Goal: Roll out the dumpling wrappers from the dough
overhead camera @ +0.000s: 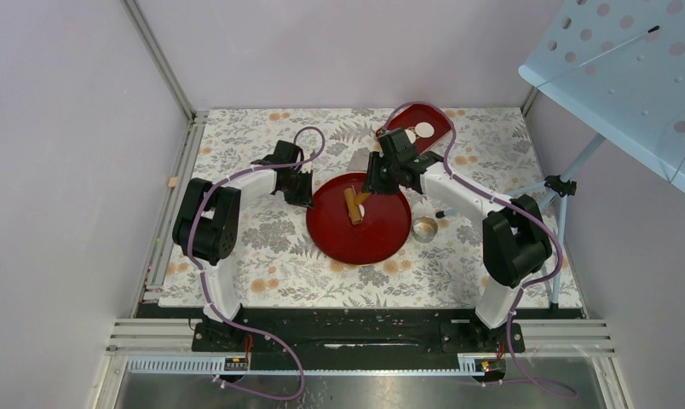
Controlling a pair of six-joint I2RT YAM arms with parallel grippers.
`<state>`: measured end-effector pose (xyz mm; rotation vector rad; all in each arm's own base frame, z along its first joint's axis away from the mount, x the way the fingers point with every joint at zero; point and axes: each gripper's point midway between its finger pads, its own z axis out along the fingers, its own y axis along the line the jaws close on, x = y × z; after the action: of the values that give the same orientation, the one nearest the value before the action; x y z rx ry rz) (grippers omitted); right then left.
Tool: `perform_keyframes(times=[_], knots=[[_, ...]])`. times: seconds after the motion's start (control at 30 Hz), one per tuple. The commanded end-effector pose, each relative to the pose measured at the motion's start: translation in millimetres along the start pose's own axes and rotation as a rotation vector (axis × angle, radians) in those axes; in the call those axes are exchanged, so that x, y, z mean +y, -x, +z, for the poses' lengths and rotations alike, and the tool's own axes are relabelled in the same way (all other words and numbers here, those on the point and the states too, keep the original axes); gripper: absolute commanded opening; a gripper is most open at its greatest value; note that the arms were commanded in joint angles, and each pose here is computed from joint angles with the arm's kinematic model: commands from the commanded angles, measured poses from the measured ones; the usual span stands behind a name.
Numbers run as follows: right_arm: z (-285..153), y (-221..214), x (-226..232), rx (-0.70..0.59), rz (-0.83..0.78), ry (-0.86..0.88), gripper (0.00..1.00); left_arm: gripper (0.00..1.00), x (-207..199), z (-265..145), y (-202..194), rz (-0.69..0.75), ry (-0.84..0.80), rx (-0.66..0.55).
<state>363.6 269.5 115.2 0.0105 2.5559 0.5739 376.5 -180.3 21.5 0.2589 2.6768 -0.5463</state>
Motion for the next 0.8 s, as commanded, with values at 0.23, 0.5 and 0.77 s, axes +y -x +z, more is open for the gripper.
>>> perform_keyframes(times=[0.23, 0.5, 0.77], knots=[[12.7, -32.9, -63.2, 0.039, -0.046, -0.222, 0.0, 0.0, 10.7, 0.5, -10.8, -0.019, 0.027, 0.033], [23.2, -44.3, -70.1, 0.075, -0.034, -0.24, 0.0, 0.0, 11.1, 0.2, -10.6, -0.023, 0.023, 0.032], [31.2, -51.4, -70.5, 0.101, -0.016, -0.236, 0.0, 0.0, 11.0, -0.1, -10.2, -0.022, 0.023, 0.031]])
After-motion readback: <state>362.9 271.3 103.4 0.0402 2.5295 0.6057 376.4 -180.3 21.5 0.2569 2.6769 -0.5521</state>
